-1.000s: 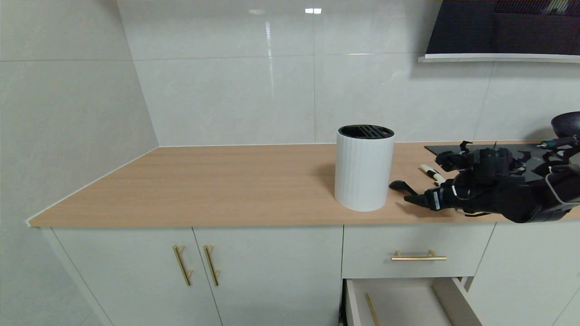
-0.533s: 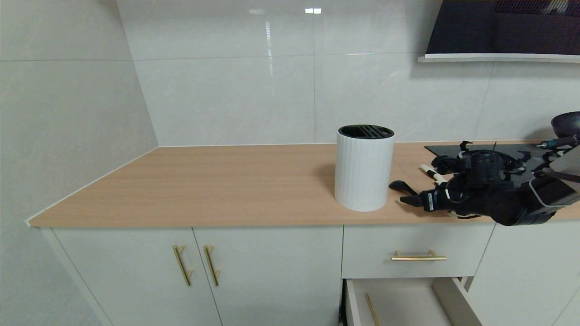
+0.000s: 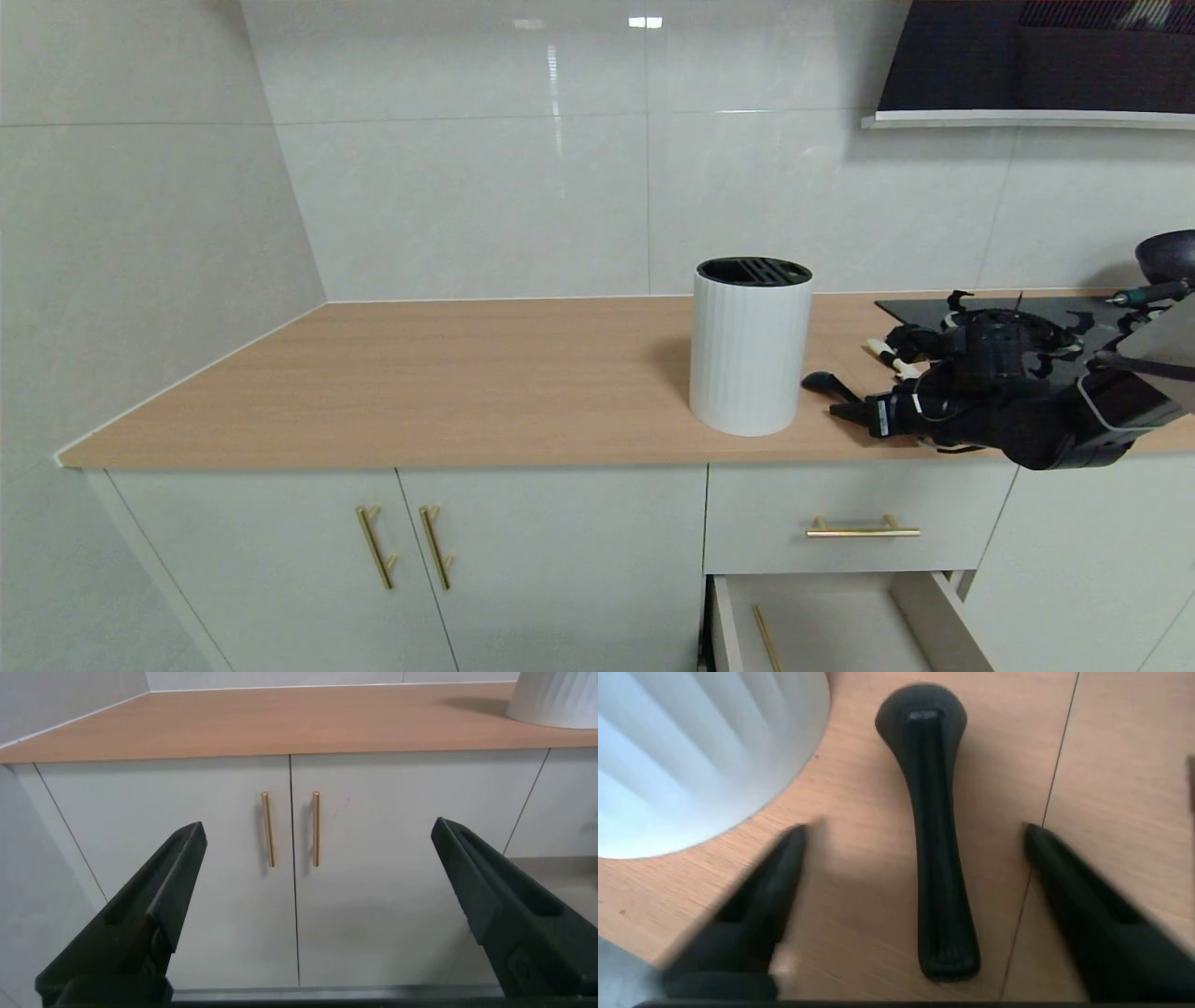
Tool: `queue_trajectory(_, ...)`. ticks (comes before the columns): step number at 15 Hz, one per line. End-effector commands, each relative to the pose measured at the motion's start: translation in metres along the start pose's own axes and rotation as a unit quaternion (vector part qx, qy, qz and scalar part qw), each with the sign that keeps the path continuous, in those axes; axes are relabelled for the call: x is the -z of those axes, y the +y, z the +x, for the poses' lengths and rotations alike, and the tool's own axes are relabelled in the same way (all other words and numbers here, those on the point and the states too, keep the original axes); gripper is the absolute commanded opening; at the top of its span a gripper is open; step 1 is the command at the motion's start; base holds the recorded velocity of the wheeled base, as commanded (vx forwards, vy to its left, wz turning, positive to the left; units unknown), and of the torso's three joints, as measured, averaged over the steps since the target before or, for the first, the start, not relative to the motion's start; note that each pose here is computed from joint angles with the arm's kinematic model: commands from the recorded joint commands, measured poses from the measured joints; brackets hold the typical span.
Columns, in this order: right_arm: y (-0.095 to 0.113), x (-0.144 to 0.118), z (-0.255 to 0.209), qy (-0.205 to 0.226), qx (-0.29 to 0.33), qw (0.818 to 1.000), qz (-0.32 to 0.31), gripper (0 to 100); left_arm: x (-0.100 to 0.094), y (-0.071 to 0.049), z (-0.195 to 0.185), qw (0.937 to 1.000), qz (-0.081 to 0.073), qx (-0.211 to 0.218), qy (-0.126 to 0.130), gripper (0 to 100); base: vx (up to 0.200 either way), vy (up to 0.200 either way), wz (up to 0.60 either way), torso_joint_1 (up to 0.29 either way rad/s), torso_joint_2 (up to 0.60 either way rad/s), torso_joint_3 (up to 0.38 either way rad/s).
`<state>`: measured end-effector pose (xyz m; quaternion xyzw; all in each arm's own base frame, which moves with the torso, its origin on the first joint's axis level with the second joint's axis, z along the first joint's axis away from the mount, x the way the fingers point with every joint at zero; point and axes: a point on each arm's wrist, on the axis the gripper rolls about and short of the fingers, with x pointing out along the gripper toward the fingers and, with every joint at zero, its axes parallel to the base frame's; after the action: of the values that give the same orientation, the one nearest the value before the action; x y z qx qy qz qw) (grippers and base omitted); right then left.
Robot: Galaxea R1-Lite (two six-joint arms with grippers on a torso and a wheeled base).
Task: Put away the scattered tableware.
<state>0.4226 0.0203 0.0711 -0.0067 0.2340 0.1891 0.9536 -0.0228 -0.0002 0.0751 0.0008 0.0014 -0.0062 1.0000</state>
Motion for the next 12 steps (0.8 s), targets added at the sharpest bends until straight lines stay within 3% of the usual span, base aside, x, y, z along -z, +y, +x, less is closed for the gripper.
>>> queue_trajectory(1,0.0,0.003,0.002,0.003,0.0,1.0,0.0,0,0.0,0.0,0.0,1.0,0.0,0.0,0.0,100,0.0,0.0,0.0,0.0,0.0,0.0)
queue_trajectory(8,0.007,-0.021,-0.022,-0.026,0.021,0.999,0.016,0,0.0,0.0,0.0,1.0,0.0,0.0,0.0,100,0.0,0.0,0.0,0.0,0.0,0.0)
queue_trajectory(10,0.021,-0.036,-0.047,-0.042,0.03,0.998,0.036,0,0.0,0.0,0.0,1.0,0.0,0.0,0.0,100,0.0,0.0,0.0,0.0,0.0,0.0)
queue_trajectory(12,0.042,-0.035,-0.08,-0.031,0.045,0.997,0.047,0,0.0,0.0,0.0,1.0,0.0,-0.001,0.0,100,0.0,0.0,0.0,0.0,0.0,0.0)
